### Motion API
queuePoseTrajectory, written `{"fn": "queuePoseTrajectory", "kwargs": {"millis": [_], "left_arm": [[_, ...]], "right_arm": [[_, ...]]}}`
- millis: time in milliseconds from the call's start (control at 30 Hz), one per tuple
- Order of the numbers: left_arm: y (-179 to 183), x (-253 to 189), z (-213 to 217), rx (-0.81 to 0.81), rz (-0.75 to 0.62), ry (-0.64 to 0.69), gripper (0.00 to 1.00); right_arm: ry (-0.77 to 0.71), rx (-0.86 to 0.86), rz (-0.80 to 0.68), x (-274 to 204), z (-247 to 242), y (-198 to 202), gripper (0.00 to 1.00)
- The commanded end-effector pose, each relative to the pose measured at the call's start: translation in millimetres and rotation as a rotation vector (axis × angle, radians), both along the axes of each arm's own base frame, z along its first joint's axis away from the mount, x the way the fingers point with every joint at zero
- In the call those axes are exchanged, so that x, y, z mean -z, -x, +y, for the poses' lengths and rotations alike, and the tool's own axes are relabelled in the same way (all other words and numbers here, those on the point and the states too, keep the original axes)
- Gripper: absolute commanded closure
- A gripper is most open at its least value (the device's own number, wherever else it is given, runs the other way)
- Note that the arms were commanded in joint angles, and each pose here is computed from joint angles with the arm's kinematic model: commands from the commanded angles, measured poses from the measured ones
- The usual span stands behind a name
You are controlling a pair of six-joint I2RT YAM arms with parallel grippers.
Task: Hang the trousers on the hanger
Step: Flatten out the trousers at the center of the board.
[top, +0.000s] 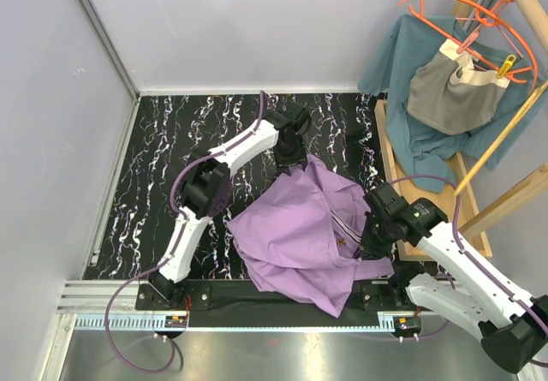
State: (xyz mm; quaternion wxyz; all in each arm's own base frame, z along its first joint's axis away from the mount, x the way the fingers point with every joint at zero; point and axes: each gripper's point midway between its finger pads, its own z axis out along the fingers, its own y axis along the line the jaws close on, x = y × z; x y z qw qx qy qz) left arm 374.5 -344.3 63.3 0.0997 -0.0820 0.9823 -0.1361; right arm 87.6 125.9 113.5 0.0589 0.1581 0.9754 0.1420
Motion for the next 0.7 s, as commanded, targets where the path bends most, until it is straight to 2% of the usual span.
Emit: {"fn": "queuePoseTrajectory", "kwargs": {"millis": [0, 33, 67, 100, 167, 233, 267, 300, 367, 400, 500, 533, 600, 667], "left_arm": [[-12, -12, 5, 0.041, -0.071, -0.015, 0.59], [-17, -14, 14, 0.028, -0.072, -0.019, 0.82], [-19, -23, 19, 0.025, -0.083, -0.013, 0.93], [-22, -30, 25, 0.015, -0.091, -0.004, 1.00], [-31, -42, 52, -0.036, -0.118, -0.025, 1.00], [-39, -107, 90, -0.109, -0.264, -0.031, 1.00], [-42, -102, 100, -0.126, -0.263, -0.057, 1.00], [-37, -140, 115, -0.149, -0.335, -0.036, 1.00], [-34, -174, 150, -0.214, -0.406, -0.067, 1.00], [-22, -211, 165, -0.245, -0.479, -0.044, 1.00], [1, -251, 207, -0.342, -0.560, -0.069, 1.00], [20, -282, 222, -0.377, -0.638, -0.039, 1.00], [39, -302, 245, -0.446, -0.700, -0.048, 1.00], [71, -328, 275, -0.531, -0.786, -0.042, 1.00]], "right_arm": [[0.032, -0.003, -0.041, -16, -8, -2, 1.00], [0.036, -0.009, -0.050, -18, -9, -4, 1.00], [0.036, -0.012, -0.071, -25, -8, -7, 1.00], [0.043, -0.014, -0.073, -27, -9, -9, 1.00], [0.043, -0.028, -0.114, -40, -7, -17, 1.00], [0.052, -0.042, -0.157, -53, -4, -30, 1.00], [0.046, -0.047, -0.182, -60, -3, -34, 1.00], [0.045, -0.054, -0.189, -64, 1, -41, 1.00], [0.020, -0.079, -0.250, -86, 10, -56, 1.00], [0.047, -0.081, -0.264, -89, 11, -67, 1.00], [0.065, -0.084, -0.344, -119, 20, -97, 1.00], [0.053, -0.077, -0.407, -141, 24, -109, 1.00], [0.072, -0.071, -0.416, -152, 29, -124, 1.00], [0.068, -0.055, -0.494, -185, 31, -139, 1.00]]}}
